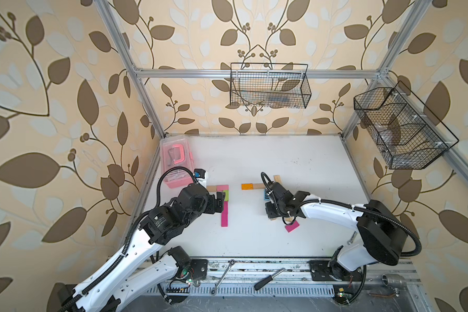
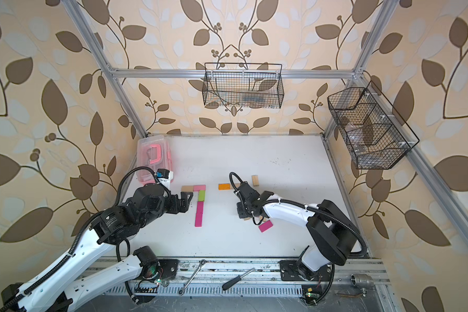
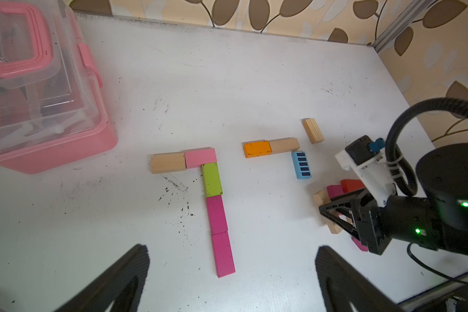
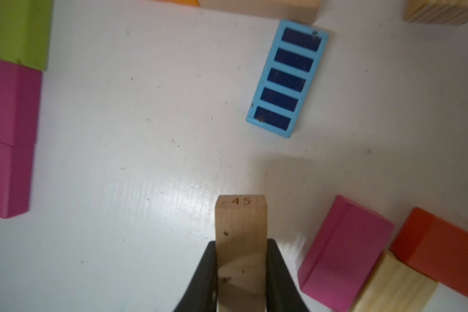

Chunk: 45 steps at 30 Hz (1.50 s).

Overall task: Assemble the number 7 with building blocks
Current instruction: Pick up the building block from the center of the board, then assemble the building block at the center of the board.

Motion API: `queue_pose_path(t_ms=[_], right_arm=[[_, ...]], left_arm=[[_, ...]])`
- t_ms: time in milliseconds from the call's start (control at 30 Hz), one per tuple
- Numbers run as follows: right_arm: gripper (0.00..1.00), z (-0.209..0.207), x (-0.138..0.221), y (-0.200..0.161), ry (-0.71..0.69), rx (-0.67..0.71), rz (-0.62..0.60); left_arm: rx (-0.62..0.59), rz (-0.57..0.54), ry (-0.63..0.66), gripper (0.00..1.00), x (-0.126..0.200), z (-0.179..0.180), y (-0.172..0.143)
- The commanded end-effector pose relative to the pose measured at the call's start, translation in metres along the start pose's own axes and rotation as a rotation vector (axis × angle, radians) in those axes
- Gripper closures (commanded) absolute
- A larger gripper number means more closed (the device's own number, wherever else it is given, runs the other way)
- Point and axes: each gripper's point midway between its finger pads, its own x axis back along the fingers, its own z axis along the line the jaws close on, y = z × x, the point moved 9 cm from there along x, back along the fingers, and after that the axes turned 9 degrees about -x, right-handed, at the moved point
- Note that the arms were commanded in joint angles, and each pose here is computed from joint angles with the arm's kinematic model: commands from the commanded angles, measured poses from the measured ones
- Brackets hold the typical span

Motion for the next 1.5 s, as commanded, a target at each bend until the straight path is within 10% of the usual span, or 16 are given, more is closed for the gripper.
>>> queue_pose_path(t_ms=[0,1467], right_arm=[[0.86,0.004,-0.004,-0.003,0.036,-0.175,0.024],[0.70,-0.004,-0.048,0.022,-0.122,-0.183,0.042]], left_arm=[[0.000,-0.033,-0.018,0.01,-0.002,-0.001,0.003],[-0.004,-0.071,-0.042,0.01,-0.001,-0.002,0.004]])
